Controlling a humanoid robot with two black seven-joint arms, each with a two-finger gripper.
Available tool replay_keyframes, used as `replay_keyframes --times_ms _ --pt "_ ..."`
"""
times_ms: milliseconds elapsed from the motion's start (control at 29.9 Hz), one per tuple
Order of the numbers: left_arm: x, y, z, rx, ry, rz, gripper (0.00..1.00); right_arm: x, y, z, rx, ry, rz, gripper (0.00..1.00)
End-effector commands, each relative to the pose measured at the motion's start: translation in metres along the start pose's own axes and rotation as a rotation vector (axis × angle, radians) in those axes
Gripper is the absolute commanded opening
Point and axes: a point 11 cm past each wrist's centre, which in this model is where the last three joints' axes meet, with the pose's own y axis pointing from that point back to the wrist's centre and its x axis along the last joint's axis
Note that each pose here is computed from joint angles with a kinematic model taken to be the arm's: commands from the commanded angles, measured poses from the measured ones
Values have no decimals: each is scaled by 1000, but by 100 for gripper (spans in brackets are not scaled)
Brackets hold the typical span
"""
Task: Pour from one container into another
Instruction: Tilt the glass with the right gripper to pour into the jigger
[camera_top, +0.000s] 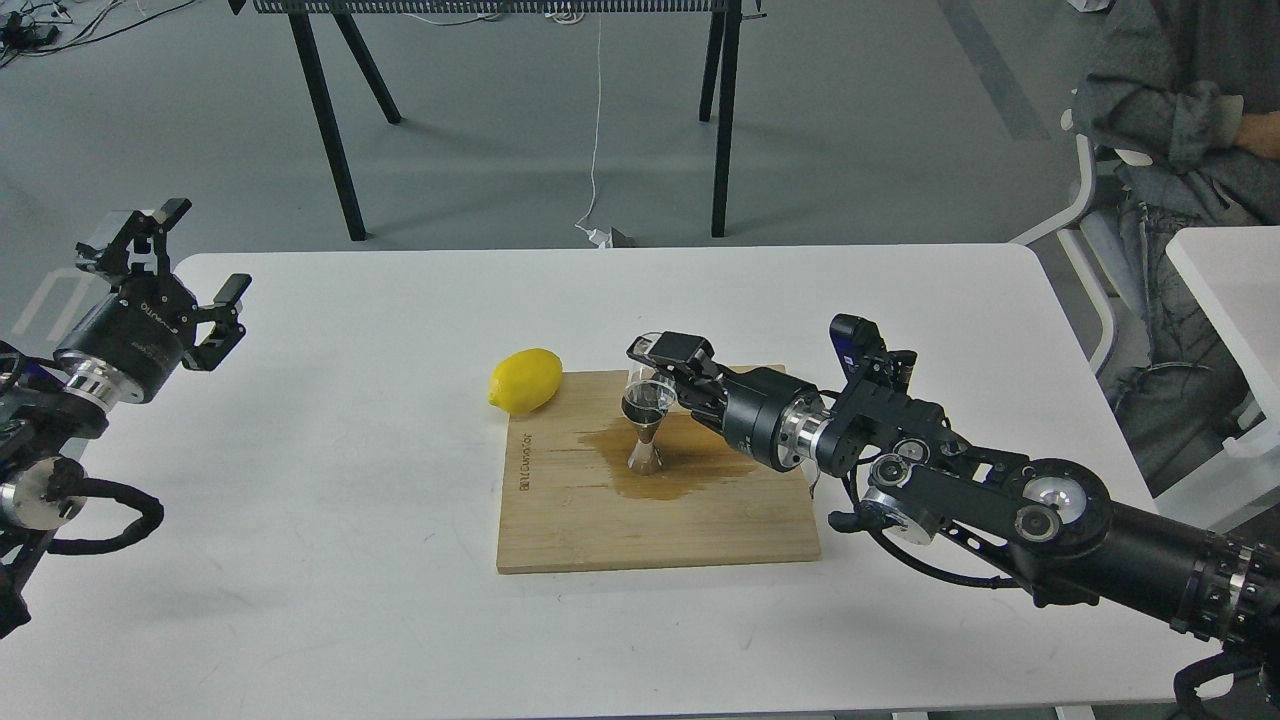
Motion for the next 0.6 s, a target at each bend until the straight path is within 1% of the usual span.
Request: replay_keyframes --times_ms 0,401,569 --pt "0 0 0 1 0 -1 100 1 0 -2 4 4 1 40" --pt "0 0 0 2 -1 1 100 4 -2 -8 13 41 2 40" --pt "2 1 -1 4 -3 8 100 3 -4 -3 -9 80 -13 40"
